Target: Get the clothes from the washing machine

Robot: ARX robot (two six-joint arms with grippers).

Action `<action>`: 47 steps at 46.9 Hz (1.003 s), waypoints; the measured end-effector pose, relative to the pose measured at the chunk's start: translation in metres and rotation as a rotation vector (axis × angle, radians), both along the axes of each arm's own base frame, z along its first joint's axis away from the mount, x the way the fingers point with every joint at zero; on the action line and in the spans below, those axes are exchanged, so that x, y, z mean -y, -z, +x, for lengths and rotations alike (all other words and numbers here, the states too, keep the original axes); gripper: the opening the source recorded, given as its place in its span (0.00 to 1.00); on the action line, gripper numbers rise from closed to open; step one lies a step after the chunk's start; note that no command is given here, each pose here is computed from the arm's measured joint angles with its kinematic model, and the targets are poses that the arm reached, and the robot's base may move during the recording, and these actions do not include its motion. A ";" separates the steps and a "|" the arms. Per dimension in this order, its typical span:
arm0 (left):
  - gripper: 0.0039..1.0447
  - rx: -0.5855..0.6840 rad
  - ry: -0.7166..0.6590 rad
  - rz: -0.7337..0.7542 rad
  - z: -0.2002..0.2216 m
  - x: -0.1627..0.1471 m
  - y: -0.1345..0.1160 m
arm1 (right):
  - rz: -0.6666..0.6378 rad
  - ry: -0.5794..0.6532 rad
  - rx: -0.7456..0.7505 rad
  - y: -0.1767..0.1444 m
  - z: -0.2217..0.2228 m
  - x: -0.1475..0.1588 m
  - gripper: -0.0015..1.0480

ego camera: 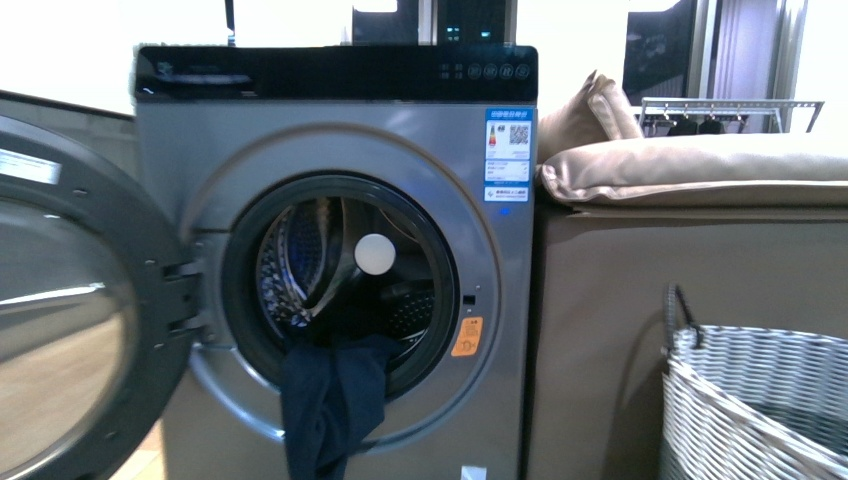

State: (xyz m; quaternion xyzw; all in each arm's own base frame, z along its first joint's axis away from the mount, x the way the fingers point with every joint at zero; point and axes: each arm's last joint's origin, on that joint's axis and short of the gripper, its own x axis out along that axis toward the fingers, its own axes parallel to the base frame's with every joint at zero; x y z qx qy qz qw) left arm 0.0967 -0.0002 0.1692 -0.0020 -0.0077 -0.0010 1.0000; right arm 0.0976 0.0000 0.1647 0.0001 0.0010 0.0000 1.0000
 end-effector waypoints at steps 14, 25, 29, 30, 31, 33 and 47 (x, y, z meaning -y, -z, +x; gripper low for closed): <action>0.94 -0.001 0.000 0.000 0.000 0.000 0.000 | 0.000 0.000 0.000 0.000 0.000 0.000 0.93; 0.94 -0.002 0.001 0.000 0.000 0.000 0.000 | 0.000 0.000 0.000 0.000 0.000 0.000 0.93; 0.94 0.000 -0.001 0.000 0.000 0.000 0.000 | 0.000 -0.001 0.000 0.000 0.000 0.000 0.93; 0.94 -0.001 -0.001 0.000 0.000 0.000 0.000 | 0.000 -0.002 0.000 0.000 0.000 0.000 0.93; 0.94 -0.001 -0.001 0.000 0.000 0.000 0.000 | 0.000 -0.001 0.000 0.000 0.000 0.000 0.93; 0.94 0.000 0.000 0.000 0.000 0.000 0.000 | 0.000 0.000 0.000 0.000 0.000 0.000 0.93; 0.94 0.000 0.000 0.000 0.000 0.000 0.000 | 0.000 -0.001 0.000 0.000 0.000 0.000 0.93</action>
